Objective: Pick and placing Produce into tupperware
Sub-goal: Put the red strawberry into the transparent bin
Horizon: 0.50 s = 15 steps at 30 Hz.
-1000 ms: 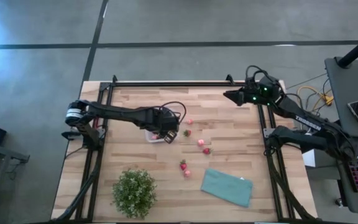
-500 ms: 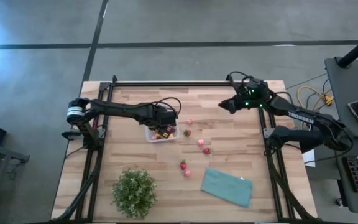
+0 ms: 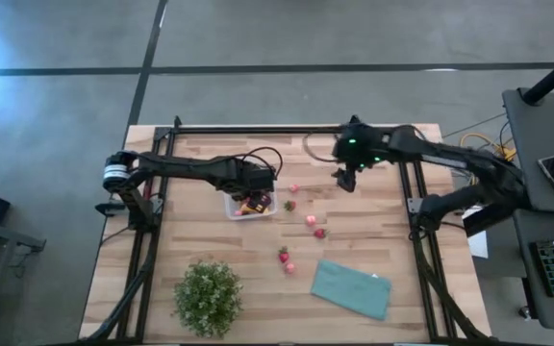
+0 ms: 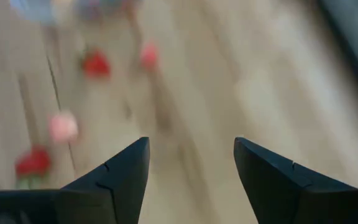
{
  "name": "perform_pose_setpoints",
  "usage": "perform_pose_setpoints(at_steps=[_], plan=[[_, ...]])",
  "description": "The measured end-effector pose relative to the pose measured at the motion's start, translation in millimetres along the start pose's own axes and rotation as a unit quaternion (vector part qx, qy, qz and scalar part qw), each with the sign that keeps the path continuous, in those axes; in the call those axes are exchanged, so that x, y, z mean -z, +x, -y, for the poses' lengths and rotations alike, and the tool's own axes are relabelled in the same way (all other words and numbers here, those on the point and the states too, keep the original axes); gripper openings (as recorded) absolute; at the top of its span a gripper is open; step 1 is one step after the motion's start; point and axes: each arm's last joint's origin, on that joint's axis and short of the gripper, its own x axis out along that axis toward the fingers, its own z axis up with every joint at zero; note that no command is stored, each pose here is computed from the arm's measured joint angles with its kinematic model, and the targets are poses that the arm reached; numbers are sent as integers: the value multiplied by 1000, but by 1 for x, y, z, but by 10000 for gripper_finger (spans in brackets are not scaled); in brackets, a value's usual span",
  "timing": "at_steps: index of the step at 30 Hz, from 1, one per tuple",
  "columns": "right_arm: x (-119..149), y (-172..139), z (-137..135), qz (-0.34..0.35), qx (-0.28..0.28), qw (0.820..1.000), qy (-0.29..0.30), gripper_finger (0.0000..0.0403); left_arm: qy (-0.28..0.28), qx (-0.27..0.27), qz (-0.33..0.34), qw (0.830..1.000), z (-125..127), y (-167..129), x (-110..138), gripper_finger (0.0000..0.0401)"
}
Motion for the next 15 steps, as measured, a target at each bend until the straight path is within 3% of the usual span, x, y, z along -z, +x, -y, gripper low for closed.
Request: perform_pose_setpoints(at_steps=[3, 6, 12, 15], plan=[[-3, 19, -5, -100, -36, 994, -16, 226, -2, 4, 1, 1000, -2, -2, 0, 258], [-1, 24, -20, -130, -104, 985, -42, 226, -3, 14, 10, 1000, -6, -11, 0, 258], [24, -2, -46, -84, -129, 981, -115, 226, -14, 34, 87, 996, -19, -42, 1, 258], [41, -12, -55, -54, -106, 981, -155, 226, -6, 62, 145, 987, -25, -61, 5, 258]])
